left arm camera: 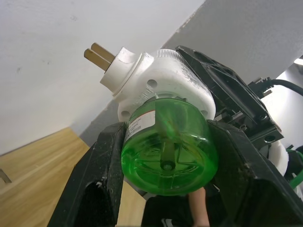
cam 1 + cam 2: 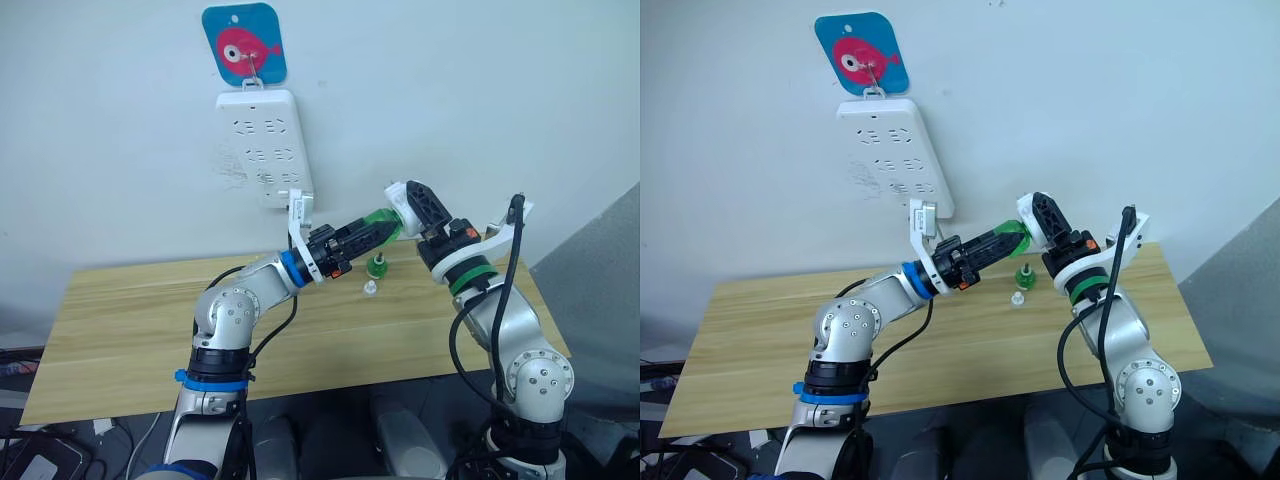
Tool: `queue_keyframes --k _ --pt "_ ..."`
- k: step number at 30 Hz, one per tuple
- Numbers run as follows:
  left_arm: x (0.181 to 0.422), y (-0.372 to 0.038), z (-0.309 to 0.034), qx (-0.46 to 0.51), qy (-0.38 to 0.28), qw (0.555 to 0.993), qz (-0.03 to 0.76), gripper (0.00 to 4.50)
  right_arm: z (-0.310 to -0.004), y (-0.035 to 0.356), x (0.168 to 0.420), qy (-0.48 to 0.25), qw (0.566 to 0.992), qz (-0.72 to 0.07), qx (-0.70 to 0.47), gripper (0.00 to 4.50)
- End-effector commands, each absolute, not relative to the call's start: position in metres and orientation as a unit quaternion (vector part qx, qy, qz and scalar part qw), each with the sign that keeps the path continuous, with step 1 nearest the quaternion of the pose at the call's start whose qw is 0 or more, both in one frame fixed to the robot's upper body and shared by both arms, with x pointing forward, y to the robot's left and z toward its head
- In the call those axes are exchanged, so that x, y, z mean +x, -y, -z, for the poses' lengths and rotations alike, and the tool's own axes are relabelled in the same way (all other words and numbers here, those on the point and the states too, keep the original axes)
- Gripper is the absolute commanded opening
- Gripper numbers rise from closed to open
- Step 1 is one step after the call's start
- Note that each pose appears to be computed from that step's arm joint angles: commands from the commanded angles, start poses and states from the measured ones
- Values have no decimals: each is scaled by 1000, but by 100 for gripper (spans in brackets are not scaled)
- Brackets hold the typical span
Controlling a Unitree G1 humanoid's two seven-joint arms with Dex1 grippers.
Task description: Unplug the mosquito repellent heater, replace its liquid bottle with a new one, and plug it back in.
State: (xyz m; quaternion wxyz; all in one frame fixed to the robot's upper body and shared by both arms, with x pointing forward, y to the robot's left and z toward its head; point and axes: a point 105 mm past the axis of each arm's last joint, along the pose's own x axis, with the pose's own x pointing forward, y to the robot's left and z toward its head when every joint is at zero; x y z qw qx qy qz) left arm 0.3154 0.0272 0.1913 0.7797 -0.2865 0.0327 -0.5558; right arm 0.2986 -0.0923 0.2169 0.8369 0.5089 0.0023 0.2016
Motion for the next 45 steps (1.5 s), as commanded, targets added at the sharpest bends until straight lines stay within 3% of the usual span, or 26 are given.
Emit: queue_keyframes --k 1,7,14,19,22,26,34,45 --pt "316 -28 -199 -267 -11 790 552 228 -228 81 290 5 830 -242 503 311" --pt "310 -37 -191 -237 -28 792 562 228 -229 82 291 12 831 -240 502 311" --pt "308 -48 -184 -179 -28 807 563 448 -229 84 290 13 832 -240 499 304" --pt "296 -73 -166 -107 -51 820 560 450 -230 92 292 27 860 -232 455 304" --pt "295 -100 -159 -44 -45 847 528 450 -230 103 296 48 916 -214 336 304" --pt "296 -135 -158 -15 -39 879 475 450 -238 108 298 82 952 -224 194 304" --pt "305 -195 -173 33 -24 926 376 450 -258 105 294 113 948 -272 121 304" --pt "341 -203 -204 22 5 930 367 450 -267 84 282 106 929 -345 84 304"
